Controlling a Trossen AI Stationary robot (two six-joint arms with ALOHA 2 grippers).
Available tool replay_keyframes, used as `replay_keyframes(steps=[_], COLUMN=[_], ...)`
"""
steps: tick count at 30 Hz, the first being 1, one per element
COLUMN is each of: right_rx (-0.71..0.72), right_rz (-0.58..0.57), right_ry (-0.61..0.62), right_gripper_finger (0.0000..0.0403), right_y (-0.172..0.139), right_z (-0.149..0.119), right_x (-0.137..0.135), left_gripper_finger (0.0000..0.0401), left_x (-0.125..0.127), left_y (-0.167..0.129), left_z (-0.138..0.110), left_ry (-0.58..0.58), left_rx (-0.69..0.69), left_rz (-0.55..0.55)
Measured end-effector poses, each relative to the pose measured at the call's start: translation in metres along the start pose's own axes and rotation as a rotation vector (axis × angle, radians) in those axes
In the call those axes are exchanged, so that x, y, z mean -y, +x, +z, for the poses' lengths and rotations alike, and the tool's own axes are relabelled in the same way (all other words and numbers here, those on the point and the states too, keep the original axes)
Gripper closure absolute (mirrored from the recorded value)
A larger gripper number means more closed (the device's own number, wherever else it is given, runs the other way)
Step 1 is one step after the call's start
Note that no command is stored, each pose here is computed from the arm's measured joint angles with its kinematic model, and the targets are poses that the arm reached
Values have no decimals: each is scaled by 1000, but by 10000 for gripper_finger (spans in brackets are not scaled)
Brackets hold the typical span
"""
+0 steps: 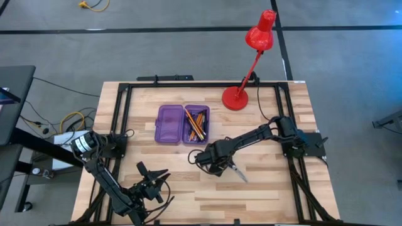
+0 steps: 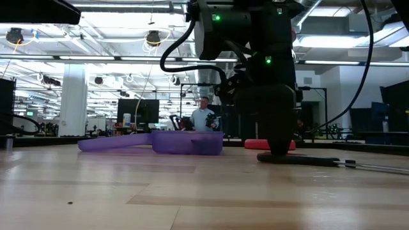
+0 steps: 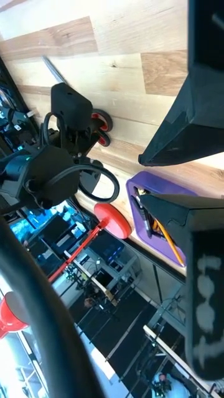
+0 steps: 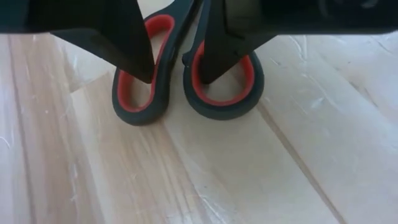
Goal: Pick & place school supplies into a supply box
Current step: Put the black scissors into the violet supply box
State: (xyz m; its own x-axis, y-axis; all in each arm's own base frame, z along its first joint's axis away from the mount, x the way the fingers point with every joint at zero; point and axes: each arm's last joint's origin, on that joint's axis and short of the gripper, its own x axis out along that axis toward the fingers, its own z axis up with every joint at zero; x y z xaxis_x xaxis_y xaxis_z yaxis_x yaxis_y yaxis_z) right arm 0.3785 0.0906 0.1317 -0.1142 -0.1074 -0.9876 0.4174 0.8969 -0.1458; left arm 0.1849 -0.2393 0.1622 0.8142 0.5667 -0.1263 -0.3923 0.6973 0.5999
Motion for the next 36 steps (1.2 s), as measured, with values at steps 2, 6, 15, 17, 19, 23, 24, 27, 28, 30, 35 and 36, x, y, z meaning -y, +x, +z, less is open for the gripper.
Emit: replay_keyframes(steps=[2,6,15,17,19,23,24,27,28,30,35,36], right_rx=[-1,-7,-17,-17,-15,4,12,31,37,51,66,64], right_rz=[2,16,47,47,47,24,15,-6,-15,-33,-70,-73], right_ry=[-3,-3,-13,-15,-22,-37,-38,-48,-53,-51,-43,-42], right_gripper_finger=[274,284,307,322,335,350,351,352,353,353,355,355], right_y=[0,0,8,8,8,8,8,8,8,8,7,6], right_z=[0,1,-2,-2,-2,-2,-2,-4,-5,-5,-8,-8], right_x=[0,0,0,0,0,0,0,-2,-3,-3,-6,-6], left_gripper_finger=[328,328,328,328,328,328,328,328,328,328,328,328], left_x=[0,0,0,0,0,0,0,0,0,0,0,0], left_y=[0,0,0,0,0,0,0,0,0,0,0,0], left_z=[0,-1,-1,-1,-1,-1,-1,-1,-1,-1,-1,-1], left_ry=[0,0,8,8,9,10,10,10,10,11,19,19], left_rx=[-9,-26,-31,-32,-33,-34,-34,-34,-34,-33,-25,-21], left_rz=[-3,-8,-10,-10,-11,-11,-11,-11,-11,-11,-8,-7])
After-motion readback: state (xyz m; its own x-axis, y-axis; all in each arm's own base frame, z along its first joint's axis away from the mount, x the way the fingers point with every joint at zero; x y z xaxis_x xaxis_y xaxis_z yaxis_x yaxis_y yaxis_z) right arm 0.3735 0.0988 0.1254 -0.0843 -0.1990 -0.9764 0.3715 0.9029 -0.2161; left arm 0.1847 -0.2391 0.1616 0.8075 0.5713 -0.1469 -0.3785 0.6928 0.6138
